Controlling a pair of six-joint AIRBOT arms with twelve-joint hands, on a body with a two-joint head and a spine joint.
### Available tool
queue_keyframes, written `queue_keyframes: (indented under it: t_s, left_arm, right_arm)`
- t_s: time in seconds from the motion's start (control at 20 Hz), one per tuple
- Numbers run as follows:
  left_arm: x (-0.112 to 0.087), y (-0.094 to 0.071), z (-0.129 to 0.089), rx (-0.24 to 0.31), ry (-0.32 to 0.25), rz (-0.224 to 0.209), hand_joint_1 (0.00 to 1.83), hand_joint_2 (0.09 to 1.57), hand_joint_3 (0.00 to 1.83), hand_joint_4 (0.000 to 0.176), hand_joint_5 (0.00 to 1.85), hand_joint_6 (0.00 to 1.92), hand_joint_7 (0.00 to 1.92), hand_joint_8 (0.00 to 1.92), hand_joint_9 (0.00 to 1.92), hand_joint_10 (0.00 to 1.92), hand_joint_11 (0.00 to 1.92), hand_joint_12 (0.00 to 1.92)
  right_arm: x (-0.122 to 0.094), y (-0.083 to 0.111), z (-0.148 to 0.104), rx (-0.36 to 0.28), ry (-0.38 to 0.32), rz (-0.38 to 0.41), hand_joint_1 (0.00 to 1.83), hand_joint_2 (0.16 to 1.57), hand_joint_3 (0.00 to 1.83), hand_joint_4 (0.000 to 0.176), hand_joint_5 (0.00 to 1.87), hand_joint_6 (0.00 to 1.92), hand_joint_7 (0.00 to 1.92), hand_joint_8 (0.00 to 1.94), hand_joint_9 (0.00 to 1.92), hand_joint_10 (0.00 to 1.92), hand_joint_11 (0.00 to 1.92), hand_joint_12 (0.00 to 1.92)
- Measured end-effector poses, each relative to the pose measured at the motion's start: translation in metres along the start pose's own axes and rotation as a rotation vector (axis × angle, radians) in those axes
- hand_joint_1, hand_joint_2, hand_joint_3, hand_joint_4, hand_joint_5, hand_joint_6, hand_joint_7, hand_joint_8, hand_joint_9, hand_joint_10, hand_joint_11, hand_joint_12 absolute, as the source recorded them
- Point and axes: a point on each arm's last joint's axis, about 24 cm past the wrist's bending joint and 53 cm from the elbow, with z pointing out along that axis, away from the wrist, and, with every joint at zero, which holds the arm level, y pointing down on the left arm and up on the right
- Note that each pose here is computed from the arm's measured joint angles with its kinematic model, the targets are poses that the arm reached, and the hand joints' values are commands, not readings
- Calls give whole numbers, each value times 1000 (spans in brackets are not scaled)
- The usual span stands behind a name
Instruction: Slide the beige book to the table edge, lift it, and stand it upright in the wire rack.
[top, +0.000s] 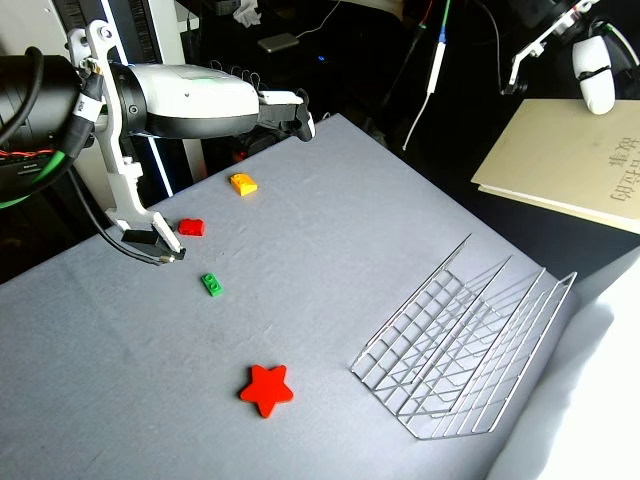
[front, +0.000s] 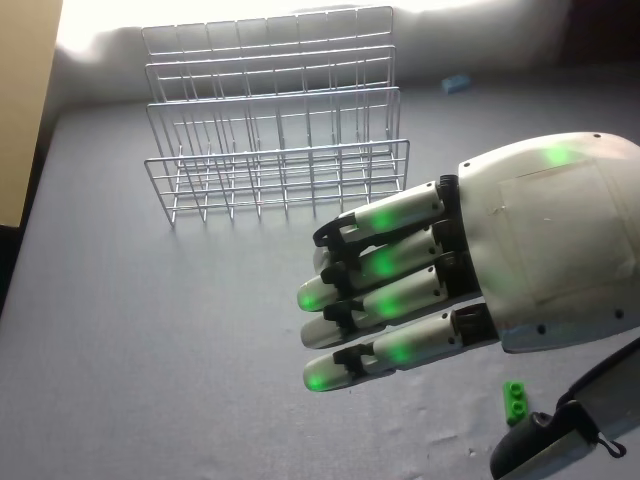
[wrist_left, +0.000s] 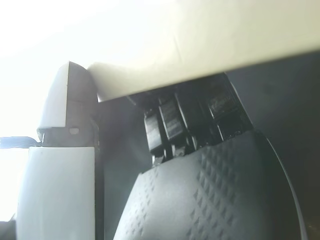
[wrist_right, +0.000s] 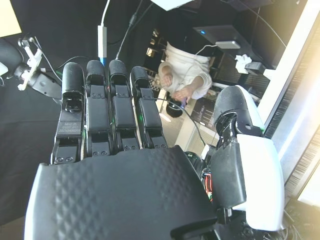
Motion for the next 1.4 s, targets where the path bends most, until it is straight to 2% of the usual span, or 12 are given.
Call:
queue_keyframes:
  t_s: [0.2, 0.4, 0.5, 0.65, 0.8, 0.95, 1.0, 1.05, 1.15, 1.3, 1.35, 1.4]
  left_arm:
    - [10, -17, -1, 75, 30, -35, 1331, 1215, 0, 0, 745, 1220, 764, 1388, 761, 1470, 630, 1470]
    - [37, -17, -8, 103, 116, 58, 1334, 1210, 0, 0, 738, 1225, 778, 1370, 782, 1445, 663, 1430]
    - [50, -11, -11, 108, 148, 63, 1332, 1219, 1, 0, 715, 1246, 762, 1396, 765, 1475, 641, 1449]
    - [65, -13, -15, 132, 209, 150, 1333, 1219, 0, 0, 718, 1235, 766, 1394, 763, 1479, 635, 1464]
    - [77, -34, -22, 230, 258, 159, 1341, 1203, 0, 0, 756, 1177, 796, 1350, 790, 1446, 643, 1454]
    - [85, -44, -27, 289, 282, 227, 1323, 1236, 1, 0, 710, 1258, 725, 1445, 725, 1532, 569, 1527]
    - [86, -46, -28, 305, 286, 229, 1322, 1237, 1, 0, 712, 1262, 722, 1445, 722, 1533, 557, 1526]
    - [88, -51, -30, 329, 289, 216, 1321, 1237, 0, 0, 720, 1264, 715, 1446, 722, 1529, 569, 1527]
    - [89, -59, -31, 400, 289, 135, 1324, 1232, 2, 0, 702, 1278, 719, 1439, 754, 1495, 627, 1468]
    - [98, -64, -37, 445, 315, 126, 1322, 1234, 3, 0, 703, 1276, 721, 1444, 738, 1515, 604, 1489]
    - [96, -68, -41, 480, 299, 72, 1322, 1234, 3, 0, 703, 1276, 721, 1444, 738, 1515, 604, 1489]
    - [94, -70, -42, 492, 290, 52, 1322, 1234, 3, 0, 703, 1276, 721, 1444, 738, 1515, 604, 1489]
  right_arm:
    - [0, 0, 0, 0, 0, -1, 116, 1160, 1, 0, 303, 2, 318, 0, 323, 1, 0, 900]
    - [0, 0, 0, 0, 1, -3, 135, 1156, 0, 0, 302, 3, 306, 0, 311, 0, 0, 830]
    - [-1, 1, 0, -4, -3, -1, 121, 1152, 0, 0, 314, 4, 321, 3, 331, 6, 0, 876]
    - [0, 0, -1, 2, 3, -6, 130, 1146, 0, 0, 331, 5, 347, 6, 352, 8, 0, 930]
    - [0, 0, 0, 0, -1, -2, 116, 1152, 1, 0, 310, 0, 320, 1, 324, 0, 0, 892]
    - [0, 0, 0, 2, -1, -3, 117, 1159, 2, 0, 316, 1, 332, 2, 336, 2, 0, 906]
    - [0, 0, 0, 2, -1, -3, 107, 1155, 0, 0, 316, 1, 334, 3, 339, 3, 0, 904]
    - [0, 0, 0, 0, -1, -3, 131, 1151, 0, 0, 309, 0, 326, 1, 339, 3, 0, 900]
    - [0, 0, 0, -1, -1, -3, 122, 1146, 0, 0, 298, 1, 310, 1, 319, 2, 0, 897]
    - [0, 2, 0, -7, 0, -4, 126, 1146, 0, 0, 324, 8, 332, 7, 333, 8, 0, 916]
    - [0, 1, 0, -6, 0, -4, 126, 1146, 0, 0, 324, 8, 332, 7, 333, 8, 0, 916]
    - [0, 1, 0, -5, 0, -4, 126, 1146, 0, 0, 324, 8, 332, 7, 333, 8, 0, 916]
